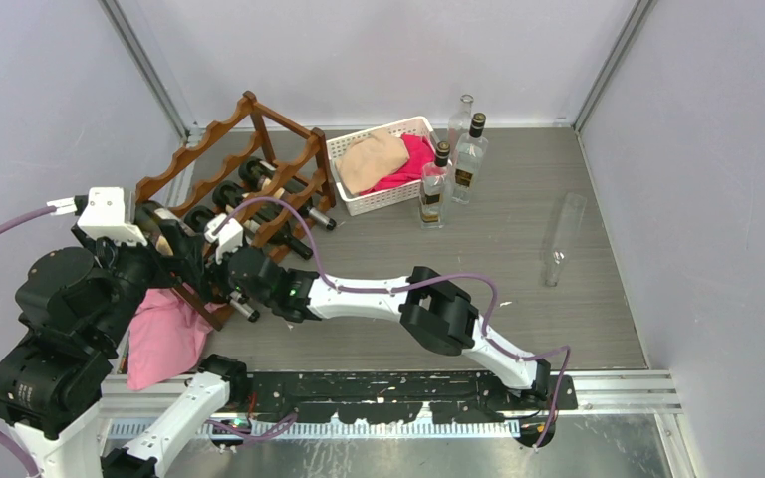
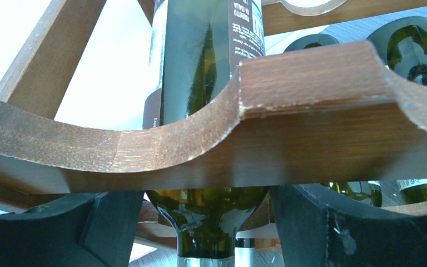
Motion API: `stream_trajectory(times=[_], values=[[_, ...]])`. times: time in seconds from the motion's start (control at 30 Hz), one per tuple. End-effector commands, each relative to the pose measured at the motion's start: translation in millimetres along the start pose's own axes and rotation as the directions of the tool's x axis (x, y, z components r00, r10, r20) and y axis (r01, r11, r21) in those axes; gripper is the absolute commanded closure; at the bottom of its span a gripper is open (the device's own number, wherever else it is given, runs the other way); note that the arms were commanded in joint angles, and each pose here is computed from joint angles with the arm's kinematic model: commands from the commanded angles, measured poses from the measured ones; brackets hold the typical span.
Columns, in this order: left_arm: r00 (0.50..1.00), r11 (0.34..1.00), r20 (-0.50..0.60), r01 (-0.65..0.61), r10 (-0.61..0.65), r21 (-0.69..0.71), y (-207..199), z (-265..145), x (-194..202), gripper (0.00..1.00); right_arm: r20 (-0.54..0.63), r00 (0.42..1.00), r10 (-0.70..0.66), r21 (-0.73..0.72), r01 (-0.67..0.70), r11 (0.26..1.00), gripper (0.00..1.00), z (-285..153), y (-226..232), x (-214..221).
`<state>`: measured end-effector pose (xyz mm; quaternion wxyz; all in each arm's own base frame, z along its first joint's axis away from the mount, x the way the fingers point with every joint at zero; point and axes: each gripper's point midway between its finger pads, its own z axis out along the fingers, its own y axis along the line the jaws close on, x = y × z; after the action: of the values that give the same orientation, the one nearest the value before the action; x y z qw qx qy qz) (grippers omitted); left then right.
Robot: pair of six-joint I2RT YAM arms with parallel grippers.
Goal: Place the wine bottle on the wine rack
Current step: Place the wine bottle in the wine rack.
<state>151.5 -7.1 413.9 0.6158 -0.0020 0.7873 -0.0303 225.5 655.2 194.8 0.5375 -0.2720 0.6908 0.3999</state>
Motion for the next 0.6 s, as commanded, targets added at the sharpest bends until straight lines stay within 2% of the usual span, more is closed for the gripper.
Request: stream_trajectory(times=[0.0,0.57], values=[[0.997,0.999,0.075,0.034,-0.035,0.024,-4.4,-4.8,-21.7,0.18,0.138,0.980,0.145,0.007,-0.147,0.989,0.20,-3.5,-3.8,-75.4],[0.995,0.998,0.089,0.049,-0.053,0.045,-7.9,-7.5,-25.9,0.19,0.198,0.962,0.191,-0.046,-0.185,0.982,0.22,4.4,2.4,-95.3]])
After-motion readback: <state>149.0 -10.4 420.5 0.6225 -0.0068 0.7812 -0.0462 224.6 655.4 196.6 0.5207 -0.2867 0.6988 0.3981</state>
